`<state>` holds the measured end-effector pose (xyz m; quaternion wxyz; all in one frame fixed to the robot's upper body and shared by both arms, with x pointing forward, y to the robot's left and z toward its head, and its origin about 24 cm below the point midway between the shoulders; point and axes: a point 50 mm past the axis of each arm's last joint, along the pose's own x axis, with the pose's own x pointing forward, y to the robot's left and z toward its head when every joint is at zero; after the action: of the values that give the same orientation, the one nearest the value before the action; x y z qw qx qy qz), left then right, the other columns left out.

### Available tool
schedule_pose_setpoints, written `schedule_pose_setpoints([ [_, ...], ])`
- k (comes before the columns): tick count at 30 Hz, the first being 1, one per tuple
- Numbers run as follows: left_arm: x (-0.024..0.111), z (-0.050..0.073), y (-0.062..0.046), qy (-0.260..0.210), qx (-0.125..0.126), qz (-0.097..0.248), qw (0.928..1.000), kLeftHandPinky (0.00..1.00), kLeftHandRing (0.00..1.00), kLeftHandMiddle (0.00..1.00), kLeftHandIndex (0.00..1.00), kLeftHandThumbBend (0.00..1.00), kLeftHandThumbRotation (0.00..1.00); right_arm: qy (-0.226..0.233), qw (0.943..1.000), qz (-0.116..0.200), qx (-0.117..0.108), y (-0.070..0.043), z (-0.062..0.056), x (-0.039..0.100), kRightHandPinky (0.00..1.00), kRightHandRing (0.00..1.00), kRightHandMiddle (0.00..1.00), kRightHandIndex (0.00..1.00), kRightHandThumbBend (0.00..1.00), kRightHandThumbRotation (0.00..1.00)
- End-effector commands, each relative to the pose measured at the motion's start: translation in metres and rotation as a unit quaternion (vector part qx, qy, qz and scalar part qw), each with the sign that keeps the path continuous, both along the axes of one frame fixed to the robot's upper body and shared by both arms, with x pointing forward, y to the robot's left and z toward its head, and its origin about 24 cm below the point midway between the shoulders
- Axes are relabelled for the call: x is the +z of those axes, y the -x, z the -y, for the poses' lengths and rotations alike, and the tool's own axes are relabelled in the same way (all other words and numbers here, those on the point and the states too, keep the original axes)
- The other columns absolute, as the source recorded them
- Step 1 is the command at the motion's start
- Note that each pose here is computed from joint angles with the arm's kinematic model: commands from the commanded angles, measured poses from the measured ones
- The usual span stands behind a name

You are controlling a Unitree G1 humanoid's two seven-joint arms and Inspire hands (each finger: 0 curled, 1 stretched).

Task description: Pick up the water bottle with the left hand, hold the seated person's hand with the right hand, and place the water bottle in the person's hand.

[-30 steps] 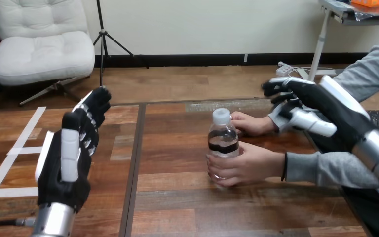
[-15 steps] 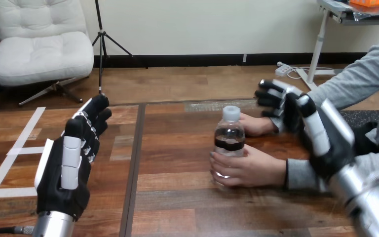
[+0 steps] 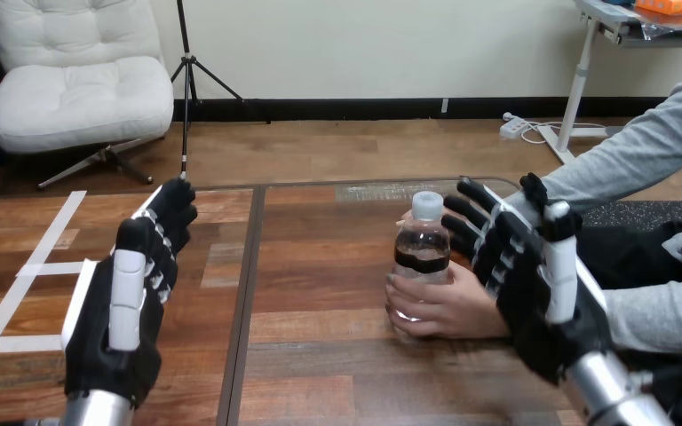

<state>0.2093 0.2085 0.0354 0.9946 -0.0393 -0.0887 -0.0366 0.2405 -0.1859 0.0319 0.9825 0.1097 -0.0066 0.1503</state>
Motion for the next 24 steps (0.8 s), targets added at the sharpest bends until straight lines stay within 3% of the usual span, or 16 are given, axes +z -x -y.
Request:
schedule_pose_setpoints([
  [1, 0.033, 0.014, -0.002, 0.000, -0.030, 0.078, 0.9965, 0.96, 0.93, 0.92, 0.89, 0.73, 0.99, -0.046, 0.9912, 0.124, -0.001, -0.001, -0.005, 0.057, 1.00, 0.95, 0.94, 0.94, 1.00, 1.00],
  [12, 0.036, 0.015, -0.003, 0.013, -0.008, 0.096, 0.9953, 0.95, 0.90, 0.90, 0.87, 0.68, 0.97, -0.054, 0.9897, 0.133, -0.006, 0.010, -0.008, 0.060, 1.00, 0.98, 0.96, 0.95, 1.00, 1.00],
  [24, 0.043, 0.019, -0.006, 0.010, -0.014, 0.107, 0.9941, 0.94, 0.90, 0.90, 0.87, 0.71, 0.98, -0.045, 0.9888, 0.142, -0.011, 0.016, -0.008, 0.064, 1.00, 1.00, 0.98, 0.97, 1.00, 1.00],
])
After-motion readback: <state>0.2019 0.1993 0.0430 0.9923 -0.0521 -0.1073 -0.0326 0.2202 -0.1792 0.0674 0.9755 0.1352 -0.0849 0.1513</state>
